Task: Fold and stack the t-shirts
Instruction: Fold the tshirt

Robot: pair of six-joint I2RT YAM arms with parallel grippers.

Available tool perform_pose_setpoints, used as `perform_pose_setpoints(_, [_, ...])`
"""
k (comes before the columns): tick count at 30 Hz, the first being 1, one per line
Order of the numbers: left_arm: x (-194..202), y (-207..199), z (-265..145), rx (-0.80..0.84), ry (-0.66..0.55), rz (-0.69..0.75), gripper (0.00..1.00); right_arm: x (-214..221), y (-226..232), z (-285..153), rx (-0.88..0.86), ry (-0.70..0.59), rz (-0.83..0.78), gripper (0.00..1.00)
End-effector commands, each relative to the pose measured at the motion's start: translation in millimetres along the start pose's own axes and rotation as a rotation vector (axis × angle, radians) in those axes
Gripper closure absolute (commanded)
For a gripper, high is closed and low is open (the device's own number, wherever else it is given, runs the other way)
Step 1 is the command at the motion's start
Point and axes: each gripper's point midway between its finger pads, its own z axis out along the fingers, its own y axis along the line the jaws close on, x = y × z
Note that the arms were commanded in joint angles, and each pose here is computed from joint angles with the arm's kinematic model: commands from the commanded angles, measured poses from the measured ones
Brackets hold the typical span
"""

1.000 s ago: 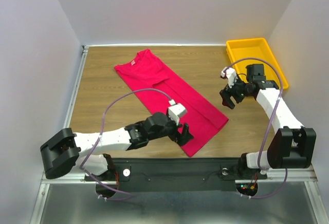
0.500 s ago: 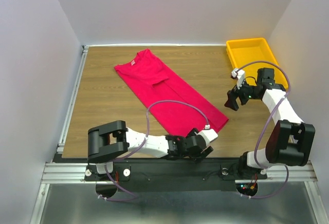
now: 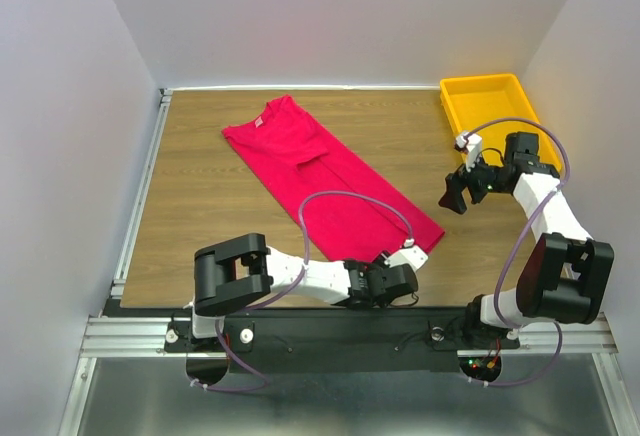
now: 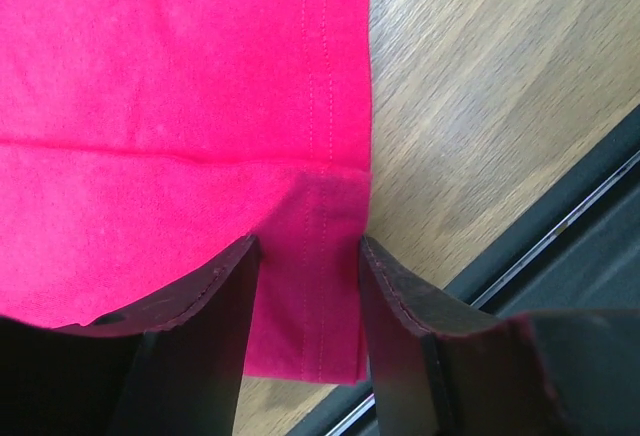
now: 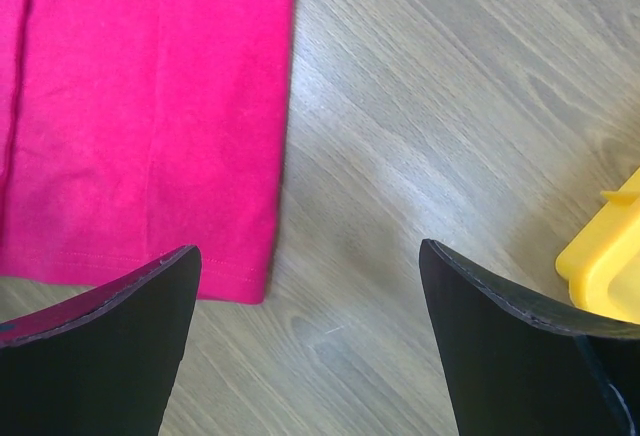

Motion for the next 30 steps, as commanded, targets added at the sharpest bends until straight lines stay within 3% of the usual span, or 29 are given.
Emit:
perform_pose_setpoints(1, [25, 10, 3, -0.07, 0.091, 0.047, 0.48, -26, -12, -9, 0.024, -0.054, -0.027, 0.05])
perform_pose_setpoints(5, [24, 11, 1, -0.062, 0.08, 0.048, 0.57, -18, -8, -10, 0.0, -0.023, -0.06, 0.05])
perform_pose_setpoints(10, [8, -1, -10, 0.03, 0.019, 0.038, 0.71, 26, 21, -8, -0.168, 0.093, -0.28, 0.05])
perform_pose_setpoints(14, [7, -8, -11, 0.096, 0.016, 0.034, 1.0, 60, 39, -5, -0.299, 0.144, -0.455, 0.09])
perform_pose_setpoints(22, [0, -13, -22, 0.196, -0.015, 0.002, 1.0, 81, 81, -5, -0.588, 0.045, -0.771, 0.09])
perform_pose_setpoints(30, [-10, -12, -25, 0.258, -0.049, -0.034, 1.0, 90, 79, 15, -0.596, 0.037, -0.864, 0.14])
